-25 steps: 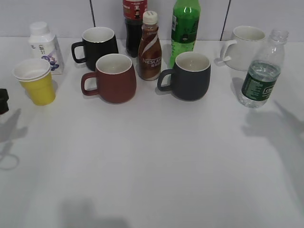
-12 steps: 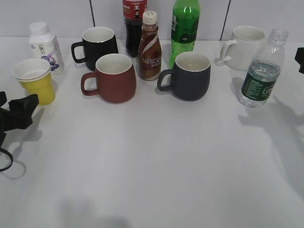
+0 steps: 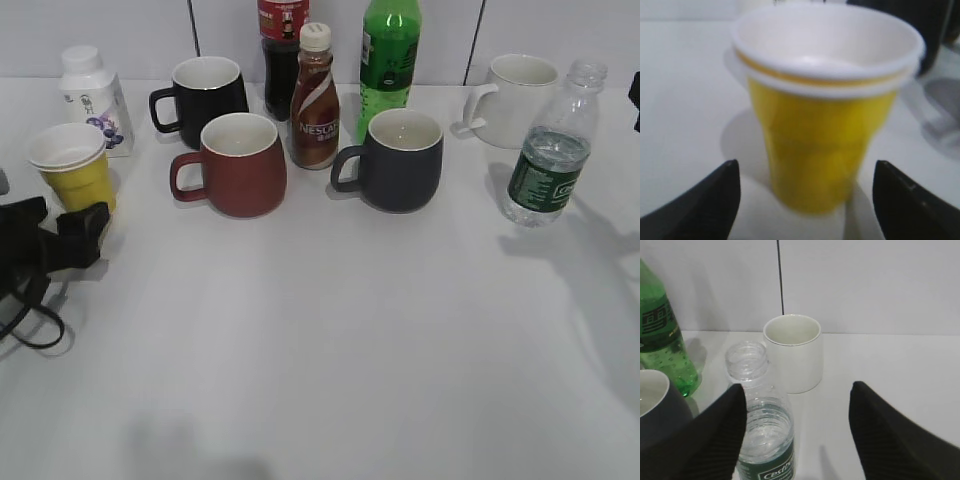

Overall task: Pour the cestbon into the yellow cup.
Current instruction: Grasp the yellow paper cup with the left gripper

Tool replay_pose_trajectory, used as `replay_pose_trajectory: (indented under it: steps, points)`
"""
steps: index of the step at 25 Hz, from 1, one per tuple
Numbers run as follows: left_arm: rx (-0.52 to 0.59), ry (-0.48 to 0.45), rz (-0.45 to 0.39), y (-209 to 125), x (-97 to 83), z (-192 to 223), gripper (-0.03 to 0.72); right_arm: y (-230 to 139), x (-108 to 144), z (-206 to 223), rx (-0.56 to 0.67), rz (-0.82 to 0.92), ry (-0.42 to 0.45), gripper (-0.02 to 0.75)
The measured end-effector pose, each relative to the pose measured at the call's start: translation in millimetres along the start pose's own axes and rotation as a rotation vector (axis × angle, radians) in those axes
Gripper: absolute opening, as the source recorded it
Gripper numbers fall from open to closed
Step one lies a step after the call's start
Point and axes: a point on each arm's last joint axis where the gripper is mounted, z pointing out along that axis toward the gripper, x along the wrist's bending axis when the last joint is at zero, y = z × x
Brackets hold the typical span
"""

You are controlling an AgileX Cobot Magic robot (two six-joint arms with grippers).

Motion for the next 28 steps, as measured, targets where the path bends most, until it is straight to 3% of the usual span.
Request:
replay_pose_trajectory:
  steps: [18, 28]
  points:
    - [-0.077, 0.001, 0.013, 0, 4.5, 54, 0.616, 0, 1, 0, 0.001, -0.022, 0.011, 0.486]
    - [-0.082, 0.001, 0.015, 0, 4.6, 55, 0.445, -7, 2, 0, 0.077, -0.019, 0.021, 0.486]
